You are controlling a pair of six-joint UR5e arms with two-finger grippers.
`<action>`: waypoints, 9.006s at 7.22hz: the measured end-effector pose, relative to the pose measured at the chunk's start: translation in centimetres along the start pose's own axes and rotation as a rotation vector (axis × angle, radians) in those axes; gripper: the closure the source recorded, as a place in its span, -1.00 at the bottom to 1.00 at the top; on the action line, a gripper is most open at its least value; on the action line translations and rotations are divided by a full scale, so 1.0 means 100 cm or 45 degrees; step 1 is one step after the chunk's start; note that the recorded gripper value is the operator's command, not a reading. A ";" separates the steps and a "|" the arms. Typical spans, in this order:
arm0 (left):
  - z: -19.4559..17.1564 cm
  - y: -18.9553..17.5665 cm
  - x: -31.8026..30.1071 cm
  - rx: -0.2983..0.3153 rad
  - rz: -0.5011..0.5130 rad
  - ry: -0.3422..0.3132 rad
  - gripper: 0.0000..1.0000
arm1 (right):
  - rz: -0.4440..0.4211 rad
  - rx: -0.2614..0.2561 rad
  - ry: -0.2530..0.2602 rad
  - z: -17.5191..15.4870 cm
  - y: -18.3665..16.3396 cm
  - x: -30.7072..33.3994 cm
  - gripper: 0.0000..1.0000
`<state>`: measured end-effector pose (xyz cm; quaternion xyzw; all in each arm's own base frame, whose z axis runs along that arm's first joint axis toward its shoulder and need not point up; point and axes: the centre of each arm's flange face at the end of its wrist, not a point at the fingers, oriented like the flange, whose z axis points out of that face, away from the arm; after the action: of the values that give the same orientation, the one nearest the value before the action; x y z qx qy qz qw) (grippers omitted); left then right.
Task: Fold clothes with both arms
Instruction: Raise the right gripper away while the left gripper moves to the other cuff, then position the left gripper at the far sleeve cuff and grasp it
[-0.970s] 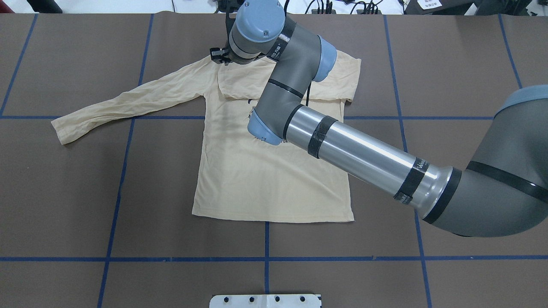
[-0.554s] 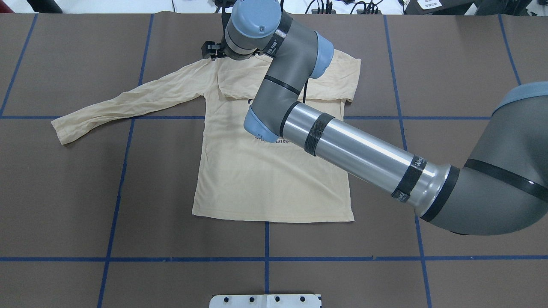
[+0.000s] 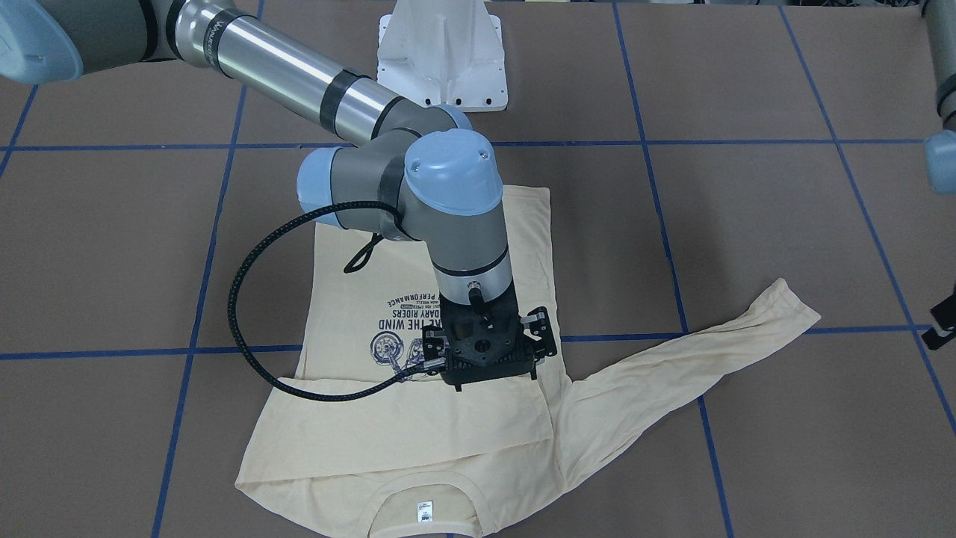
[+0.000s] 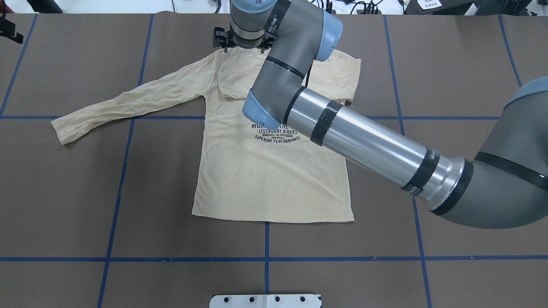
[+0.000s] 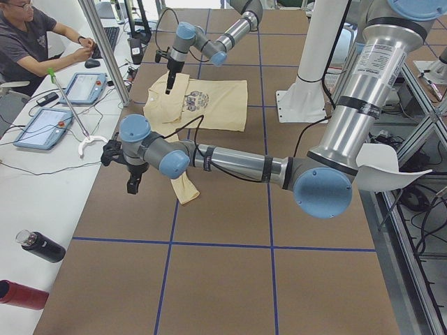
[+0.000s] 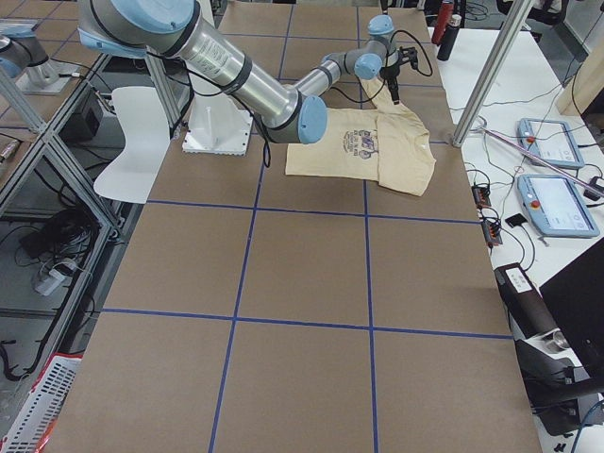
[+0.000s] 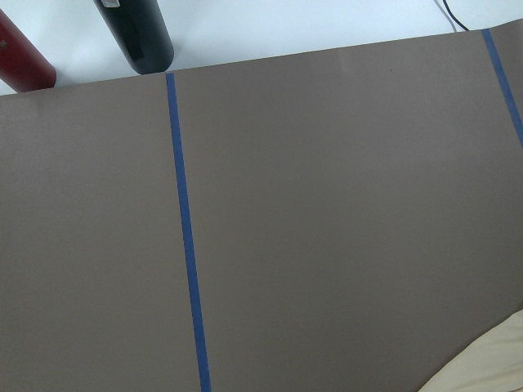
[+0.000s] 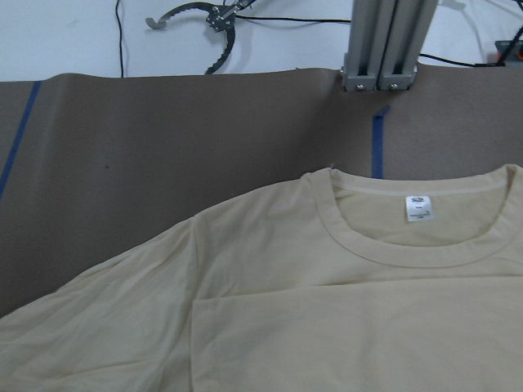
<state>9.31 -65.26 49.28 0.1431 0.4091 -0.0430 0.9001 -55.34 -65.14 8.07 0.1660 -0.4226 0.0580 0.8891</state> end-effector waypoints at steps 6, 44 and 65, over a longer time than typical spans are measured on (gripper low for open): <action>0.079 0.153 0.059 -0.069 -0.214 -0.082 -0.98 | 0.066 -0.367 0.264 -0.078 0.018 0.200 -1.00; 0.138 0.149 -0.001 -0.132 0.147 -0.100 -0.54 | 0.114 -0.366 0.256 -0.130 0.032 0.262 -0.99; 0.154 0.143 0.005 -0.155 0.142 -0.098 -0.31 | 0.132 -0.347 0.263 -0.139 0.021 0.275 -1.00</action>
<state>23.59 -56.08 61.77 0.1089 0.3673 0.0268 0.9233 -28.23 -59.40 21.61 0.0151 -0.3411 0.0628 0.9378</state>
